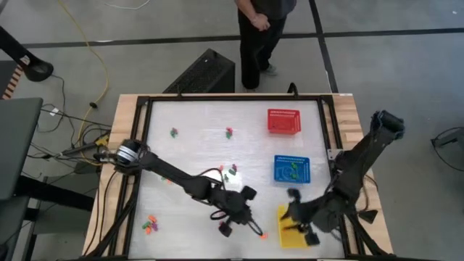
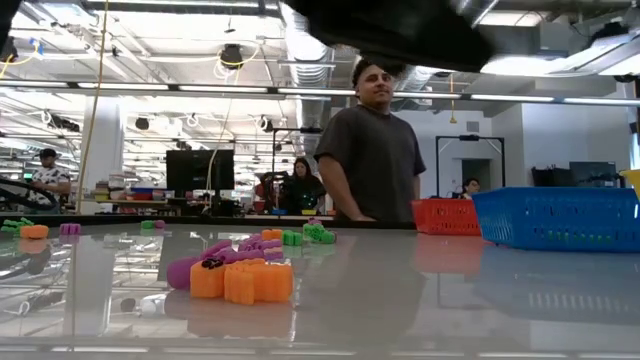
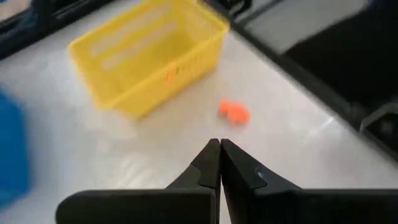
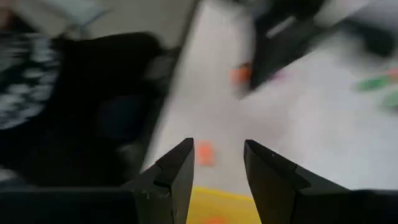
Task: Sort Halloween decoration
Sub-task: Put the orange skeleton toy into the yellow basket
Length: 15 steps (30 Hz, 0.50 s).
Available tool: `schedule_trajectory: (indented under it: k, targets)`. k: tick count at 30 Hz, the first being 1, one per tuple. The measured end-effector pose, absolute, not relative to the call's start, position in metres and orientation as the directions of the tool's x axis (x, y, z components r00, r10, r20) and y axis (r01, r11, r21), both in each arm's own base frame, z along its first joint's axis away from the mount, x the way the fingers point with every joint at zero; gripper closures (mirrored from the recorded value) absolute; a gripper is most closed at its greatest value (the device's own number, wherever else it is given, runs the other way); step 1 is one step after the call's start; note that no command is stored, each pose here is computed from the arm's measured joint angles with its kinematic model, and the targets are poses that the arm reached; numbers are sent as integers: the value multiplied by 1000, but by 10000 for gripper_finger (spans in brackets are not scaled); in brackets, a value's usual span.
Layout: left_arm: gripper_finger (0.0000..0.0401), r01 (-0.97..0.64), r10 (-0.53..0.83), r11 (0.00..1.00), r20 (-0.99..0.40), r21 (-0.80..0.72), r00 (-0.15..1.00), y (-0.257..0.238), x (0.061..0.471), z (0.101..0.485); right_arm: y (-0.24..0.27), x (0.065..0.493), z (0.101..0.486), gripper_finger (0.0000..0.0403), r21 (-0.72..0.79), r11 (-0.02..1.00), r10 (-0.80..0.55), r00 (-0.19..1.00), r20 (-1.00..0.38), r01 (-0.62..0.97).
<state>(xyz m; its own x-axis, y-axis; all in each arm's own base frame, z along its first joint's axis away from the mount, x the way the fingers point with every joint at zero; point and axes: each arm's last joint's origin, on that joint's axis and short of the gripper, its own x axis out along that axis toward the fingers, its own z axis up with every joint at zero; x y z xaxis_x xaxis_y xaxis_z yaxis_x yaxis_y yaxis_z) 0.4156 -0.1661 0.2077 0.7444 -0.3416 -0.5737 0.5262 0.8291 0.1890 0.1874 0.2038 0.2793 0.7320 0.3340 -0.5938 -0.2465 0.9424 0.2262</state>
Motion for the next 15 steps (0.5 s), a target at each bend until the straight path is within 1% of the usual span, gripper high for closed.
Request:
schedule_trajectory:
  k: [2,4,7,12,15]
  targets:
    - [401,507,-281,834,-623,218,730,-164,402,214,210,200,271,232,268,931,362,699,-617,-246]
    - [401,493,-228,840,-675,228,701,-160,386,219,217,215,262,232,268,935,353,674,-649,-231]
    - [401,452,-184,858,-677,242,712,-150,359,230,224,236,245,232,240,949,314,618,-721,-203]
    - [401,328,-96,902,-609,282,787,-123,302,241,239,269,231,232,228,957,289,505,-813,-181]
    - [401,239,-58,916,-484,322,873,-107,272,254,250,285,225,232,207,963,262,435,-861,-170]
